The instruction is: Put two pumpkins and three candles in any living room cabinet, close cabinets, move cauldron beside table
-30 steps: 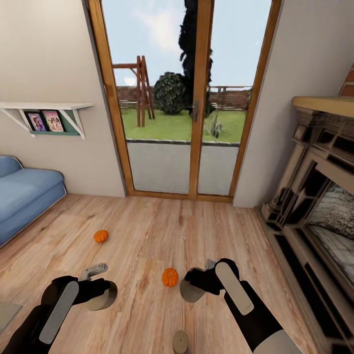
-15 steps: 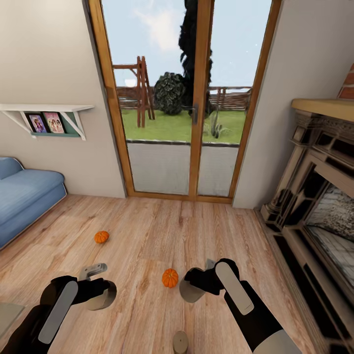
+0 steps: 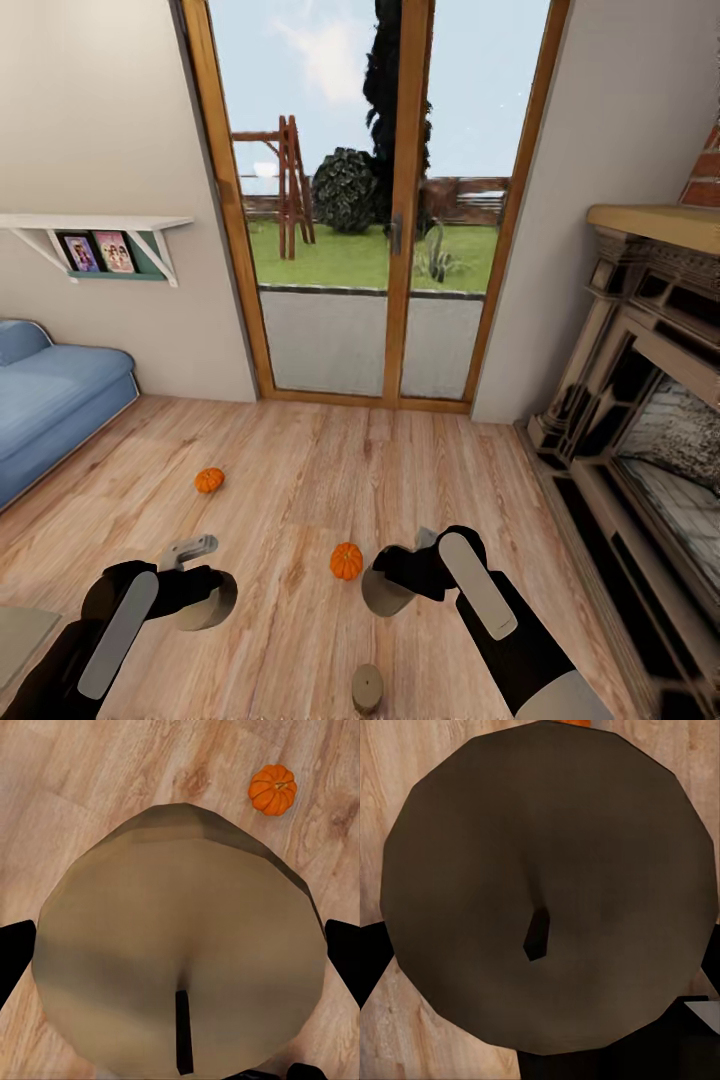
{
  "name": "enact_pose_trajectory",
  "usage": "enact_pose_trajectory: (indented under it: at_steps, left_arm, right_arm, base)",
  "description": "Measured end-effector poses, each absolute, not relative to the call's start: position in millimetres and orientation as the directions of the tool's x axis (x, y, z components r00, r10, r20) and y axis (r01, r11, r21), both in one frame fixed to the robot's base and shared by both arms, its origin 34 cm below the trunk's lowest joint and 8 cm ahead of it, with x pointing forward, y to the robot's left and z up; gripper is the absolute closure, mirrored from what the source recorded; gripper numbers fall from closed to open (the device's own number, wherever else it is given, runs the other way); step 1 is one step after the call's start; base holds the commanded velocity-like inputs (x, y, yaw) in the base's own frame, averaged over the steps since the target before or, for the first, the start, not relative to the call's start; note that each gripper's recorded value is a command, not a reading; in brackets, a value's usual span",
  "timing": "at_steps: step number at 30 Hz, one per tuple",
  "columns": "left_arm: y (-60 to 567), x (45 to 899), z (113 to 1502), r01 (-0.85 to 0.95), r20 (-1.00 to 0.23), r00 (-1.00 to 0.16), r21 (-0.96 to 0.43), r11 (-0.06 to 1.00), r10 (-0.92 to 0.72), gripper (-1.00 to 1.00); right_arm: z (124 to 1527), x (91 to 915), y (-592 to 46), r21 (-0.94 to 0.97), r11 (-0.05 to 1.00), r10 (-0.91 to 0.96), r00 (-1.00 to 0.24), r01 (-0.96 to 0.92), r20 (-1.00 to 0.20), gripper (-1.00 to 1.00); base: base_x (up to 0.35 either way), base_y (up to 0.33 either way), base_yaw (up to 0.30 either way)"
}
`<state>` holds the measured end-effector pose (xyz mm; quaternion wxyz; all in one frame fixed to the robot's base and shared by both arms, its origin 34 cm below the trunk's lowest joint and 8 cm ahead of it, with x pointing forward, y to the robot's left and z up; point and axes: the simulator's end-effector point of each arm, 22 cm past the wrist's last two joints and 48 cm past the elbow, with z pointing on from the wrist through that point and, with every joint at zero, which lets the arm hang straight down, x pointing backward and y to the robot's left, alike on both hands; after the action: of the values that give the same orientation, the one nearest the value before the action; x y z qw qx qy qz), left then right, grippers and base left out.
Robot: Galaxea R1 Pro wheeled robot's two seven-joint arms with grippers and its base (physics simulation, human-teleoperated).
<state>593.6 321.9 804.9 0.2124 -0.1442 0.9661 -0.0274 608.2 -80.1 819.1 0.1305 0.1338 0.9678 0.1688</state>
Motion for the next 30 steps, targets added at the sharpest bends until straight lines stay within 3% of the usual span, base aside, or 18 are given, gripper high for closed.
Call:
enact_pose_trajectory:
  at_steps: [15, 30]
  left_arm:
    - [321.7, 591.1, 814.6, -0.267, -0.401, -0.869, -0.116, 0.957, -0.291, 1.00]
    - [321.2, 589.5, 809.4, -0.270, -0.389, -0.873, -0.119, 0.956, -0.295, 1.00]
  right_arm:
    - [824.7, 603.1, -80.8, 0.357, 0.908, 0.303, -0.933, 0.220, -0.196, 1.00]
    - [818.8, 601.5, -81.6, 0.353, 0.908, 0.304, -0.935, 0.225, -0.184, 1.00]
  base:
    - [-0.033, 0.000, -0.025]
    - [0.000, 0.001, -0.221]
